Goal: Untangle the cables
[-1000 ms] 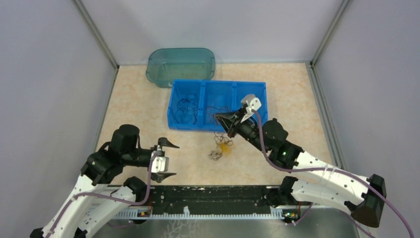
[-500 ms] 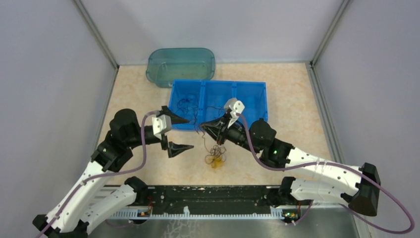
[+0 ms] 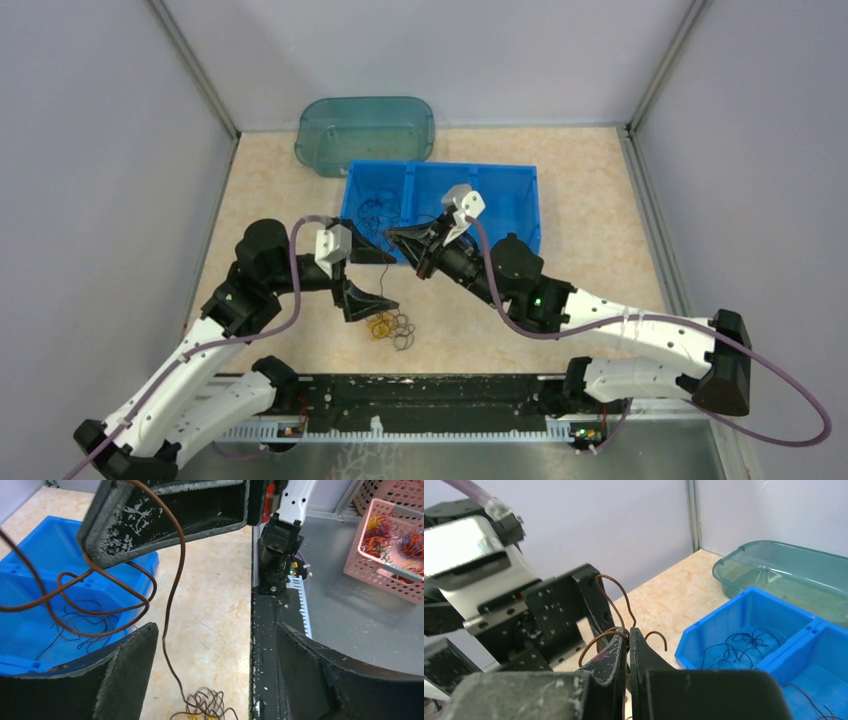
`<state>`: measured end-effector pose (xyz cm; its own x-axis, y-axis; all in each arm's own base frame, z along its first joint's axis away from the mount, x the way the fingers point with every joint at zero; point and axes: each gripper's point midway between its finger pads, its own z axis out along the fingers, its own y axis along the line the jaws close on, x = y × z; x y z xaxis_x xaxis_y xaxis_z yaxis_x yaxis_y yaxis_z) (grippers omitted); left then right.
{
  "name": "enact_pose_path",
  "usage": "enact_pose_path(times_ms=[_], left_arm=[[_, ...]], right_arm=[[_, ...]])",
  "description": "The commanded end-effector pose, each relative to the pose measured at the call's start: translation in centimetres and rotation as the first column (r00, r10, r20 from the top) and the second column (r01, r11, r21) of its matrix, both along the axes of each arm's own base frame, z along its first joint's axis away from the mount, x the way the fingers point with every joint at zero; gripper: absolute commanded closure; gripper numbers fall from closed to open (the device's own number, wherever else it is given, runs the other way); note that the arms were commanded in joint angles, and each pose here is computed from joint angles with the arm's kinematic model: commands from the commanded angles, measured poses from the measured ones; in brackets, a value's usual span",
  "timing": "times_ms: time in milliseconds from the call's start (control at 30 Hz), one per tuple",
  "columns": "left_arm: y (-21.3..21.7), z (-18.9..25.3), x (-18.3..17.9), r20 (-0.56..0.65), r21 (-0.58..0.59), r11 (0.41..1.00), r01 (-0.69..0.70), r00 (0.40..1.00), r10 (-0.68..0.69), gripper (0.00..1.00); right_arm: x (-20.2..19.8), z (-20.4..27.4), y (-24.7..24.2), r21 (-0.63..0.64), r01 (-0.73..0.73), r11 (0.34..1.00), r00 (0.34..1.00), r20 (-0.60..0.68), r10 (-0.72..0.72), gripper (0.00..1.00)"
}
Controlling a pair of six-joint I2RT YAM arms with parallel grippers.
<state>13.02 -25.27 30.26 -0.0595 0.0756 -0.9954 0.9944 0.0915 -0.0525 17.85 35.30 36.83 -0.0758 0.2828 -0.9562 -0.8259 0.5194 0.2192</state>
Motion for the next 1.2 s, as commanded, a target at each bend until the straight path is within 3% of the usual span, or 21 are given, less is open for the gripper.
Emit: enact_pose_path(times_ms=[0, 200, 267, 333, 433, 567, 600, 733, 800, 933, 1167], left_arm=[[-0.4, 0.2, 0.3, 0.004, -0.032, 0.999, 0.000, 1.000, 0.000, 0.14], [-0.4, 0.8, 1.7, -0.010, -0.052, 0.996, -0.069, 0.998, 0.068, 0.39], [-0.3, 1.0, 2.1, -0.005, -0.058, 0.994, -0.094, 0.996, 0.093, 0.56], [-0.1, 1.3, 2.7, 0.012, -0.067, 0.989, -0.131, 0.991, 0.132, 0.79], [0.2, 2.4, 3.3, 0.051, -0.089, 0.983, -0.160, 0.985, 0.165, 0.96], [0.2, 4.0, 3.1, 0.101, -0.106, 0.984, -0.140, 0.983, 0.151, 1.00], [0.2, 4.2, 2.9, 0.112, -0.104, 0.986, -0.130, 0.984, 0.142, 1.00], [0.3, 5.1, 2.2, 0.159, -0.095, 0.991, -0.095, 0.981, 0.110, 1.00], [0.5, 5.9, 1.9, 0.199, -0.095, 0.993, -0.076, 0.976, 0.093, 1.00], [0.6, 7.9, 1.2, 0.274, -0.105, 0.994, -0.037, 0.960, 0.065, 1.00], [0.6, 10.6, 0.6, 0.307, -0.136, 0.991, -0.007, 0.950, 0.049, 1.00]], right_arm=[[-0.4, 4.6, 0.6, 0.116, 0.020, 0.993, 0.999, 0.024, -0.023, 1.00], [-1.0, 4.8, 0.8, 0.130, 0.014, 0.991, 1.000, 0.012, -0.016, 1.00], [-1.2, 4.6, 0.6, 0.135, 0.009, 0.991, 1.000, 0.003, -0.009, 1.00], [-1.4, 4.4, 0.5, 0.138, 0.001, 0.990, 1.000, -0.012, 0.000, 1.00], [-1.9, 3.6, 0.5, 0.135, -0.023, 0.991, 0.999, -0.044, 0.030, 1.00], [-2.8, 2.1, 0.5, 0.109, -0.067, 0.992, 0.994, -0.077, 0.076, 0.99], [-2.8, 2.0, 0.4, 0.102, -0.068, 0.992, 0.994, -0.083, 0.077, 0.92], [-3.7, 1.6, -0.8, 0.069, -0.093, 0.993, 0.991, -0.086, 0.099, 0.46], [-4.0, 1.0, -1.6, 0.047, -0.099, 0.994, 0.991, -0.088, 0.103, 0.31], [-5.3, 0.2, -3.5, 0.041, -0.134, 0.990, 0.988, -0.076, 0.137, 0.24], [-6.4, -1.1, -5.1, 0.044, -0.163, 0.986, 0.985, -0.055, 0.166, 0.22]])
